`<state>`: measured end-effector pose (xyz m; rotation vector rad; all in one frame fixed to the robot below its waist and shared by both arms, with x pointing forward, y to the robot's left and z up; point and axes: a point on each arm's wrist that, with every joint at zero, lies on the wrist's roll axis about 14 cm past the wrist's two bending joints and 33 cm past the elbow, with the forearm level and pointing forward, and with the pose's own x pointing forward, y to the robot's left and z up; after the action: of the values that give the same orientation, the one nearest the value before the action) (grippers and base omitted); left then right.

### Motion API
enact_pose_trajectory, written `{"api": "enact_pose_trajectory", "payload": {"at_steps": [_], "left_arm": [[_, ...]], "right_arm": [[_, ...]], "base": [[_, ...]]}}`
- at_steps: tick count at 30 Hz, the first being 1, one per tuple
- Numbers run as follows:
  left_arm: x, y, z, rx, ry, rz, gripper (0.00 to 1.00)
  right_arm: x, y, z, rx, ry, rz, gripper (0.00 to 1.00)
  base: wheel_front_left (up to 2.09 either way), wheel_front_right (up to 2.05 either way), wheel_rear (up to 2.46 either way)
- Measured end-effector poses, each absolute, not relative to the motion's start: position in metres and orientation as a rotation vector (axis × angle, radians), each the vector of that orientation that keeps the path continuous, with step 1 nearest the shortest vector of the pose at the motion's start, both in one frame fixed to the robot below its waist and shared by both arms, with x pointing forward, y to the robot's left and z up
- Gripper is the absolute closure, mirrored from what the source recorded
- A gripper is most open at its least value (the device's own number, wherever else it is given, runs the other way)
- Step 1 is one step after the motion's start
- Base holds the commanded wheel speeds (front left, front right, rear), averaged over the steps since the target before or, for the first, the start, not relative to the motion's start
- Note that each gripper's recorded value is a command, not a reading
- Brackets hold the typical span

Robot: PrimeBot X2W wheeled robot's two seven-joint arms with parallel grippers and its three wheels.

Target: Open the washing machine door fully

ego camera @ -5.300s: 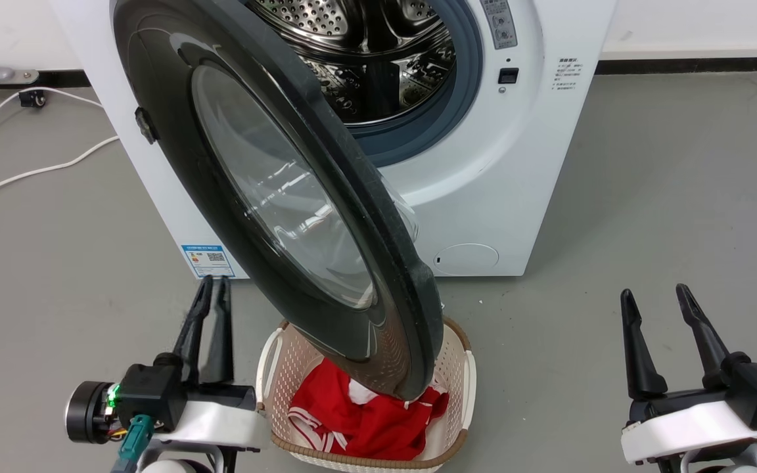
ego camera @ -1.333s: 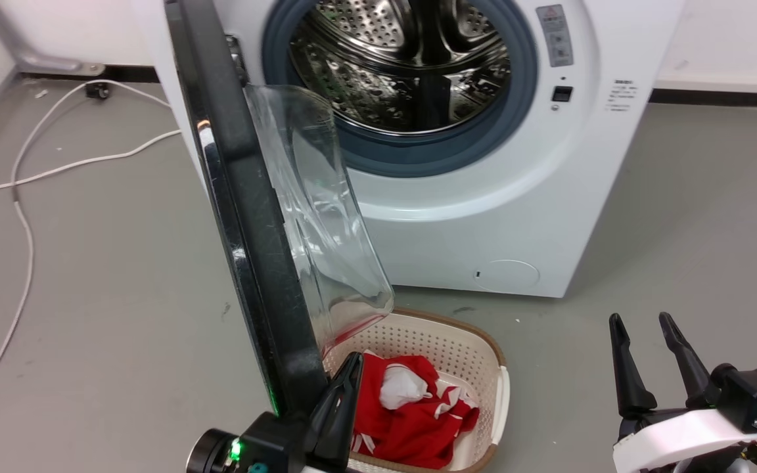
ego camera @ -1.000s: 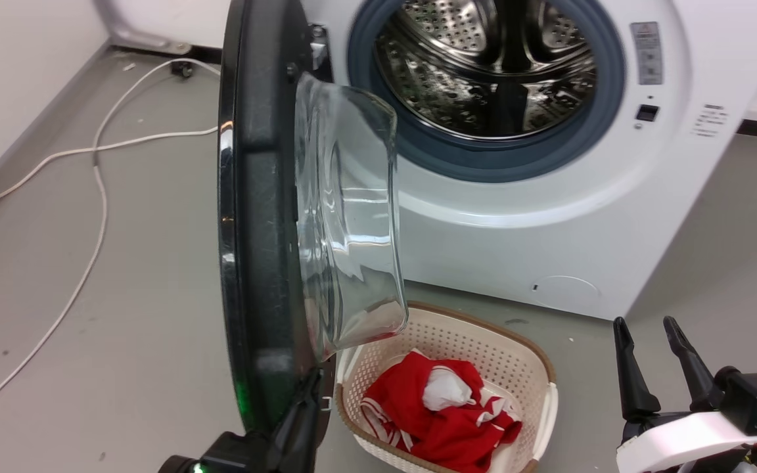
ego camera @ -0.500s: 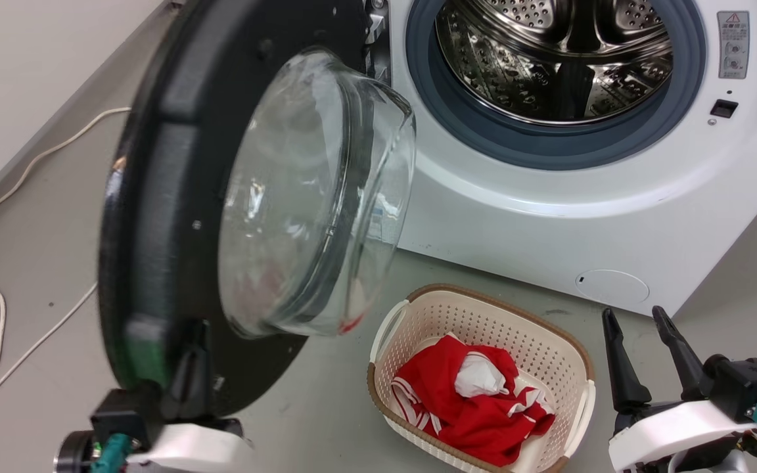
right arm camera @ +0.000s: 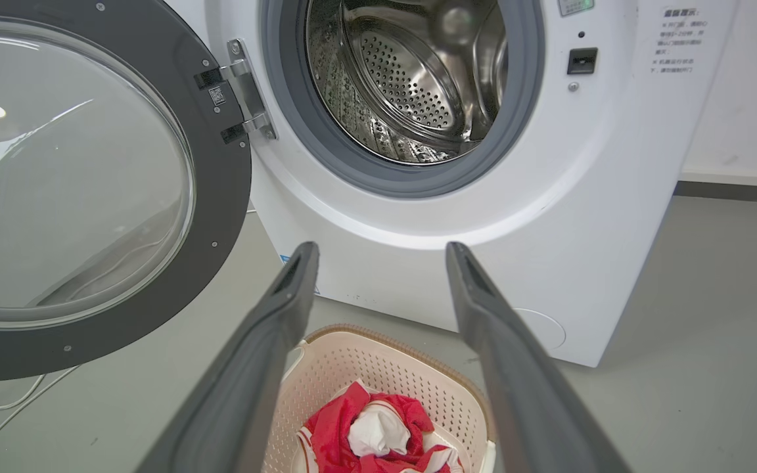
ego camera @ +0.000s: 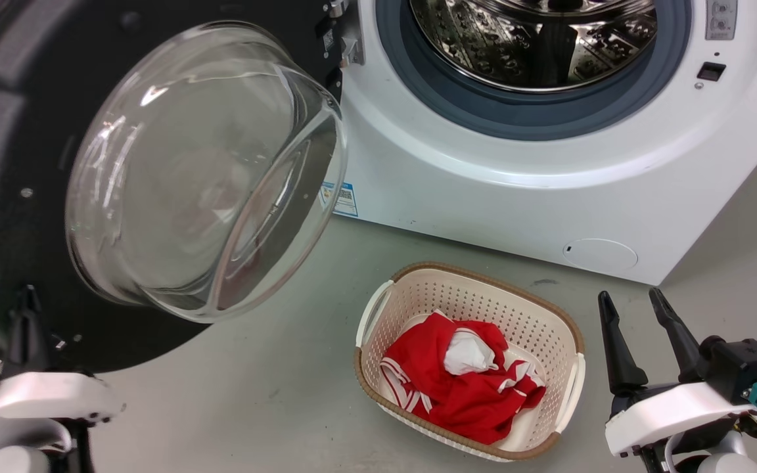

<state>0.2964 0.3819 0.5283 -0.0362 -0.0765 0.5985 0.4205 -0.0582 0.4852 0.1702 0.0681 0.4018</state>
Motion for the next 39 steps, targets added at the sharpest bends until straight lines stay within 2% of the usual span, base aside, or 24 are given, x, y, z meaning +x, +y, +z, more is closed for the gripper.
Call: {"api": "enact_pose_trajectory", "payload": {"at_steps": [11, 19, 31, 36, 39], "left_arm": [[0.309, 0.428, 0.533, 0.028, -0.061, 0.627, 1.0], [0.31, 0.422, 0.533, 0.03, -0.08, 0.616, 1.0], [0.305, 0.339, 0.526, -0.051, -0.128, 0.464, 1.0], [0.322, 0.287, 0.53, -0.08, -0.148, 0.313, 1.0], [0.338, 0.241, 0.53, -0.108, -0.148, 0.152, 1.0]], "right_arm": [[0.425, -0.07, 0.482, 0.163, 0.067, 0.366, 0.0], [0.42, -0.077, 0.489, 0.153, 0.045, 0.351, 0.0], [0.404, -0.091, 0.509, 0.134, -0.008, 0.319, 0.0], [0.399, -0.1, 0.521, 0.115, -0.041, 0.298, 0.0], [0.395, -0.111, 0.528, 0.1, -0.057, 0.269, 0.0]], "base": [[0.0, 0.0, 0.0], [0.0, 0.0, 0.0], [0.0, 0.0, 0.0], [0.0, 0.0, 0.0], [0.0, 0.0, 0.0]]}}
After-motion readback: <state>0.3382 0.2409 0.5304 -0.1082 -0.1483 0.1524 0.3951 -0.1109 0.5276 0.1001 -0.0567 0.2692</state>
